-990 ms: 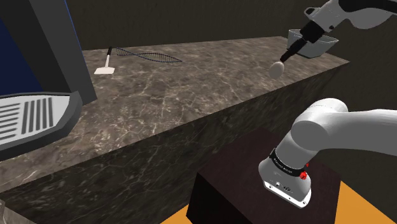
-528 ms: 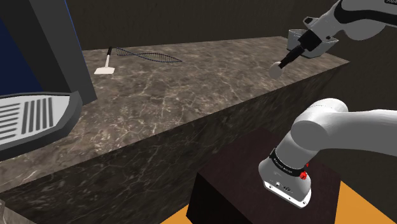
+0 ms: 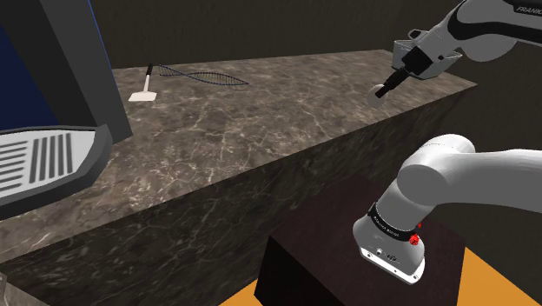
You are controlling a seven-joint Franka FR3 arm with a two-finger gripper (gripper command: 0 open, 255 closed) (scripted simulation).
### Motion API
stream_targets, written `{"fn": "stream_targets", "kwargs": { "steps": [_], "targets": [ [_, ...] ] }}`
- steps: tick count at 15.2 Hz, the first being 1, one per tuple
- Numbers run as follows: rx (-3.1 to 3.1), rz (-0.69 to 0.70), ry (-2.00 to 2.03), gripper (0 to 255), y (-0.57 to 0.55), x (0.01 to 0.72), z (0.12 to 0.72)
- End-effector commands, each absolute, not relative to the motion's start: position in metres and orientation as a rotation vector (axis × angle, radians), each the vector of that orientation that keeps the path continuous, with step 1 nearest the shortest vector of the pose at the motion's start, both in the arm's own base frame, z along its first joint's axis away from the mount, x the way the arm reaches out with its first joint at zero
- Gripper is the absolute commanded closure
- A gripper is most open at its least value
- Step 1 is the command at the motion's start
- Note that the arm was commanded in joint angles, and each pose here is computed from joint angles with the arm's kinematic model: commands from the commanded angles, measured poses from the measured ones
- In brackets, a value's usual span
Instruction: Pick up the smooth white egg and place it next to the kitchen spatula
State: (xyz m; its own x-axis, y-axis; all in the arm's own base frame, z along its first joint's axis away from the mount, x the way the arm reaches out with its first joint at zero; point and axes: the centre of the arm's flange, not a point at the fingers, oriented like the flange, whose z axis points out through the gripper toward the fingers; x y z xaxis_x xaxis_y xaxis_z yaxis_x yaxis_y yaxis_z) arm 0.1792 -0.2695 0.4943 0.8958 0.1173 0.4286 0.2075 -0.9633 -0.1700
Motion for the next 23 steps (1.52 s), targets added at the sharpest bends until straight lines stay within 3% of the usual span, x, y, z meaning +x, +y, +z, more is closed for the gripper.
{"fn": "stream_targets", "kwargs": {
  "steps": [1,2,3,12,23],
  "targets": [
    [-2.851,-0.625,-0.247,0,-0.27,0.179,0.494],
    [-2.851,-0.625,-0.247,0,-0.27,0.179,0.494],
    [-2.851,-0.625,-0.247,255,-0.27,0.179,0.494],
    [-2.851,-0.625,-0.247,255,-0.27,0.179,0.494],
    [-2.851,-0.625,-0.247,255,-0.27,0.179,0.552]
  ]
}}
